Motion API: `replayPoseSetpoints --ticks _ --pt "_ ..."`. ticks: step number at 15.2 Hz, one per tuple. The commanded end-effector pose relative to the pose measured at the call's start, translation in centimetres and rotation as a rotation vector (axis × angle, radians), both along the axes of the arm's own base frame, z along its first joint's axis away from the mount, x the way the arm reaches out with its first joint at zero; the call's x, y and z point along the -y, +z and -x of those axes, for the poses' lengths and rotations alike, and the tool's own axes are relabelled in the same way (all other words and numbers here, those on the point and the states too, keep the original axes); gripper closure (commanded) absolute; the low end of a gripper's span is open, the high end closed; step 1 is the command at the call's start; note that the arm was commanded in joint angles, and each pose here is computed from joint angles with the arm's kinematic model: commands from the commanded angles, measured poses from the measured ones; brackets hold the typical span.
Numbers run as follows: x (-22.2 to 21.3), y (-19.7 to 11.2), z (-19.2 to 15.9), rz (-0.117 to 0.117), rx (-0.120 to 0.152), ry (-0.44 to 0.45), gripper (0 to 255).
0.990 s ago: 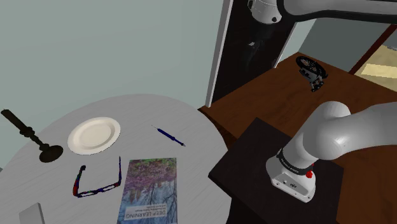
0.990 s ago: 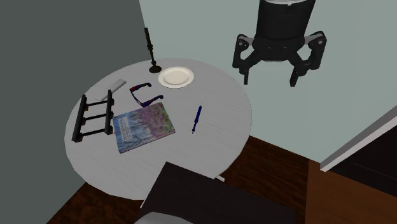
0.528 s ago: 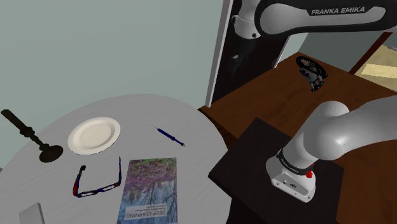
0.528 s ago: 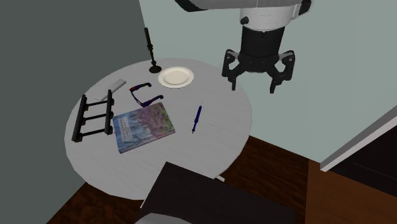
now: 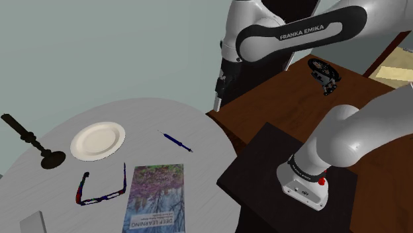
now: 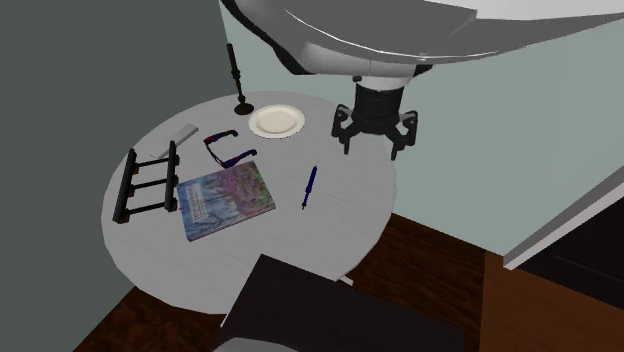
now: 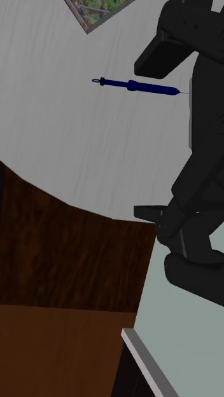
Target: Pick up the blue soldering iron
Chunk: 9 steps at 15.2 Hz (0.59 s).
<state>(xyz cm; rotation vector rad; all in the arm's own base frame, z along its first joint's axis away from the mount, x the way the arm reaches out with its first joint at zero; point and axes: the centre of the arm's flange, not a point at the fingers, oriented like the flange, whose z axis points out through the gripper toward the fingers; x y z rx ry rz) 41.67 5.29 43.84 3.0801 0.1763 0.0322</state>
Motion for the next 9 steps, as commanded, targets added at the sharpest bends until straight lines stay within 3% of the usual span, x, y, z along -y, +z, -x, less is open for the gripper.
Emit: replayPoseSetpoints --ticks 1,9 --pt "-1.0 -2.0 -1.4 -0.014 -0.005 0.001 0" --pt "-5.1 -10.2 -6.2 -0.065 -0.030 0.007 0"
